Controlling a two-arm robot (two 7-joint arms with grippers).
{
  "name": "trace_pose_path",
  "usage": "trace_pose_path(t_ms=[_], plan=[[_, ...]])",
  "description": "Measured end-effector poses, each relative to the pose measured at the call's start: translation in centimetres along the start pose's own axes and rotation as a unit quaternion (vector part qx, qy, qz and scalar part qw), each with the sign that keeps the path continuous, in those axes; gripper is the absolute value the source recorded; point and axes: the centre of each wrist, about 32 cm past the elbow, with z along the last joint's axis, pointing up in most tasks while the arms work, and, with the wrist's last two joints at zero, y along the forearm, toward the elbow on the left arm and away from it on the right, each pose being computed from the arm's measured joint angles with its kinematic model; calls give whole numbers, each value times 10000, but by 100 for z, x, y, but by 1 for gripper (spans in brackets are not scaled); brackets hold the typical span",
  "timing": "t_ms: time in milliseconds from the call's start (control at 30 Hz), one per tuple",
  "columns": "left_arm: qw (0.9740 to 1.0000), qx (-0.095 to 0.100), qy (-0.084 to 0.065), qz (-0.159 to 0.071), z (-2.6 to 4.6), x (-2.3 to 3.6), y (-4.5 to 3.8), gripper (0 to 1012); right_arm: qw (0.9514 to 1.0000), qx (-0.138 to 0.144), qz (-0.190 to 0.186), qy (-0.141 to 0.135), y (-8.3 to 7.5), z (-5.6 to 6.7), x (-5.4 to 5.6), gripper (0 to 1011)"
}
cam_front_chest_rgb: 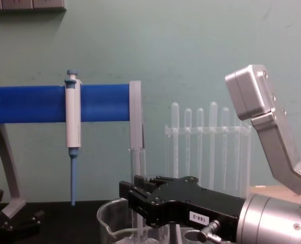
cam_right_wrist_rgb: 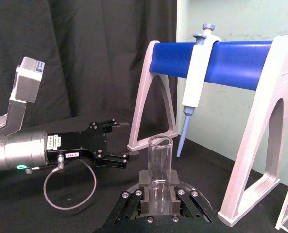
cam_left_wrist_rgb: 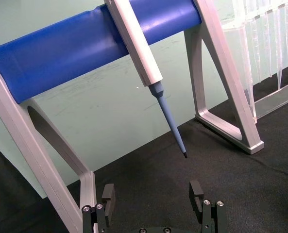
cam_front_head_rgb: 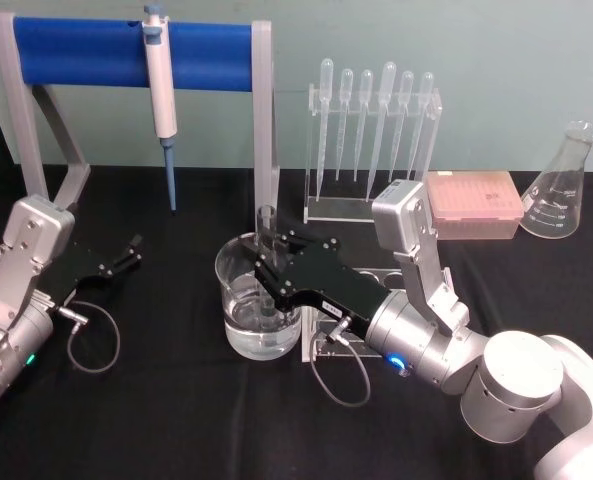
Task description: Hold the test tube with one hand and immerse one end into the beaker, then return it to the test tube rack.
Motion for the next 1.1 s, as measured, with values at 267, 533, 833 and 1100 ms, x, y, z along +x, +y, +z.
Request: trace_pose_path(t_ms=[267,533,833,1100], plan=[[10000,0,0,0,0,0,0,1000,10000,0,-1,0,0,0,0,227],[10000,0,0,0,0,0,0,1000,10000,0,-1,0,0,0,0,227],[10000,0,0,0,0,0,0,1000,10000,1,-1,0,0,0,0,227],[10000,0,0,0,0,0,0,1000,10000,0,-1,0,0,0,0,227]])
